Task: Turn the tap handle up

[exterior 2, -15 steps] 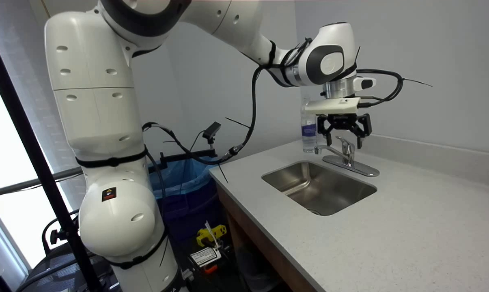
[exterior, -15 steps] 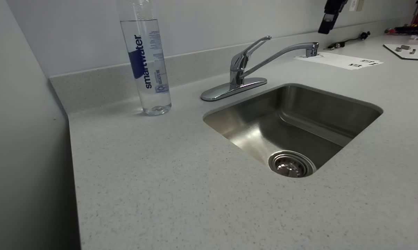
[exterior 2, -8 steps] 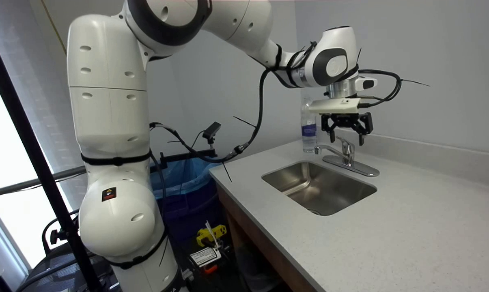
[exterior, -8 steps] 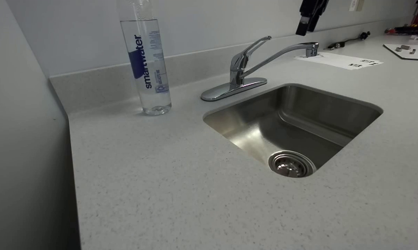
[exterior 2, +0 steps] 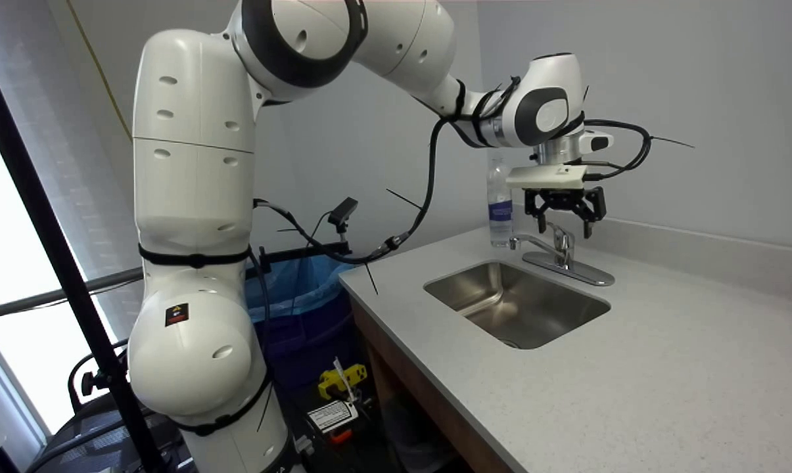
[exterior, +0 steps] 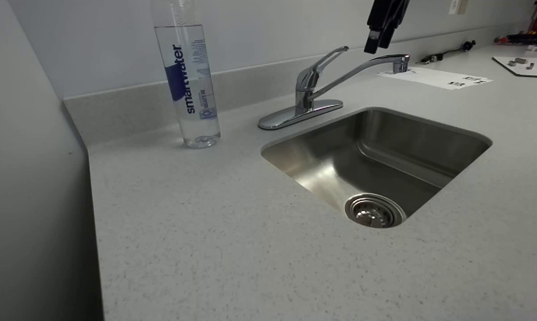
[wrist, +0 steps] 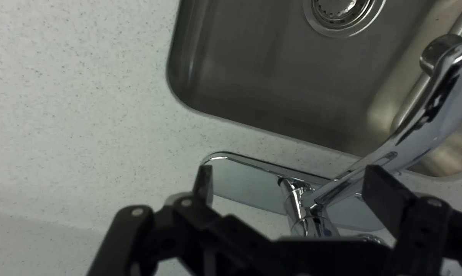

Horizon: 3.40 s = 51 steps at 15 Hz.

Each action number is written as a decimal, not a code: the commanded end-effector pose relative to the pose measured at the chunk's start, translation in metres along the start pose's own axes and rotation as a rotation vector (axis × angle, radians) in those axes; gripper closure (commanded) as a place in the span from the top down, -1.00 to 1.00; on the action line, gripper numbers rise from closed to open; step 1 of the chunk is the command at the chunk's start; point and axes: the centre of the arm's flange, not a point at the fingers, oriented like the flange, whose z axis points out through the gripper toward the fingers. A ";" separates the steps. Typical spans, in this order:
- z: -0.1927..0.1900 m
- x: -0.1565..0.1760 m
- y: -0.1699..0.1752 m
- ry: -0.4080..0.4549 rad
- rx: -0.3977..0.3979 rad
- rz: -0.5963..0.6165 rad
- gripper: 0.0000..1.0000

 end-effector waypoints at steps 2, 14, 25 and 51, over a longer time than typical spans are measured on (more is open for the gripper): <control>0.003 0.026 -0.005 0.034 -0.009 0.014 1.00; -0.016 0.059 0.012 0.168 -0.043 0.102 1.00; -0.013 0.074 0.007 0.351 -0.087 0.189 1.00; -0.085 -0.052 -0.036 0.368 -0.035 0.129 1.00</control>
